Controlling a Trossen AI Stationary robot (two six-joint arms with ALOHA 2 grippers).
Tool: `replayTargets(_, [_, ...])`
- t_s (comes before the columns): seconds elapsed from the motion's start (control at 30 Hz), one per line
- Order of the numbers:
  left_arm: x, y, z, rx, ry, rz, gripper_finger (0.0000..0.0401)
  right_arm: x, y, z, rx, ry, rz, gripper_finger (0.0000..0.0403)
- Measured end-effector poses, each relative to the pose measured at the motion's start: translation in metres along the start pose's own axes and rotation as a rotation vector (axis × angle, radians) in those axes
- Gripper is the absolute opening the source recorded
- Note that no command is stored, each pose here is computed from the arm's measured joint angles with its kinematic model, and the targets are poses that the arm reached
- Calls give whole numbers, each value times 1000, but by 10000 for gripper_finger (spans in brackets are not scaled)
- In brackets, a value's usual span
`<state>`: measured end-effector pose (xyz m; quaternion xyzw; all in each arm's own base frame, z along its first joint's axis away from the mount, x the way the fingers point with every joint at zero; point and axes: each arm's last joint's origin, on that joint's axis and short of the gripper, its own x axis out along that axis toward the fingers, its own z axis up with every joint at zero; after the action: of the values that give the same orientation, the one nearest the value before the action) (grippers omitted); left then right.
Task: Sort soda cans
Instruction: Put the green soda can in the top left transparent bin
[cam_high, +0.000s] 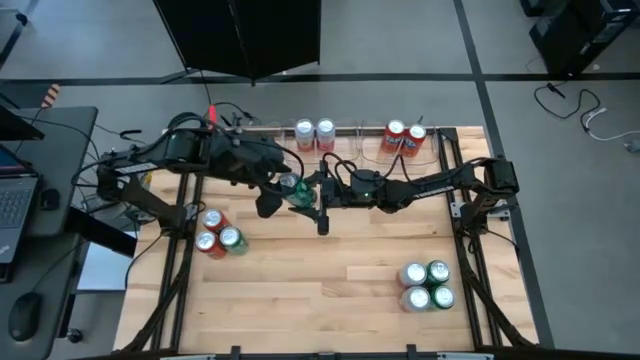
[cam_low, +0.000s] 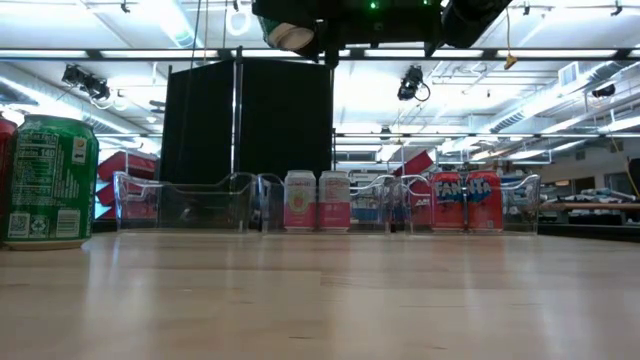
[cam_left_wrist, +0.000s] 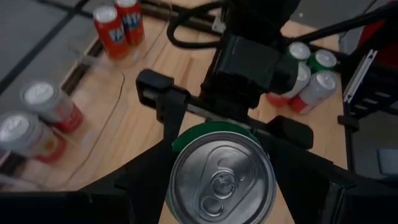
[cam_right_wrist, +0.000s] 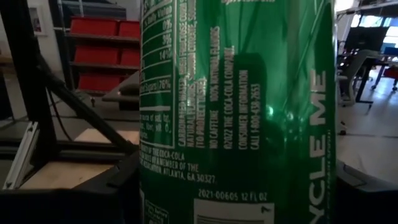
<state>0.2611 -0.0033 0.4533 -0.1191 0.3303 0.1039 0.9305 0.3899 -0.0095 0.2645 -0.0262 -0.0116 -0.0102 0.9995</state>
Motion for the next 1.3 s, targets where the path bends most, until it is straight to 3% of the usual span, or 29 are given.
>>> replayTargets(0.33, [7,-1,-3,-10,74,-31,271,0,1,-2,-1,21,6,293])
replayTargets(0.57, [-3,0,-3,52,94,-40,260,0,0,-2,-8,11,3,294])
replayTargets(0.83, [-16,1,-2,-27,114,-37,176,0,0,1,-16,-8,7,293])
replayTargets(1.1, [-17,1,-1,-24,102,-48,78,0,0,1,-7,-8,7,291])
replayTargets(1.3, [-26,-1,3,11,76,-84,38,0,-1,3,3,-21,-24,291])
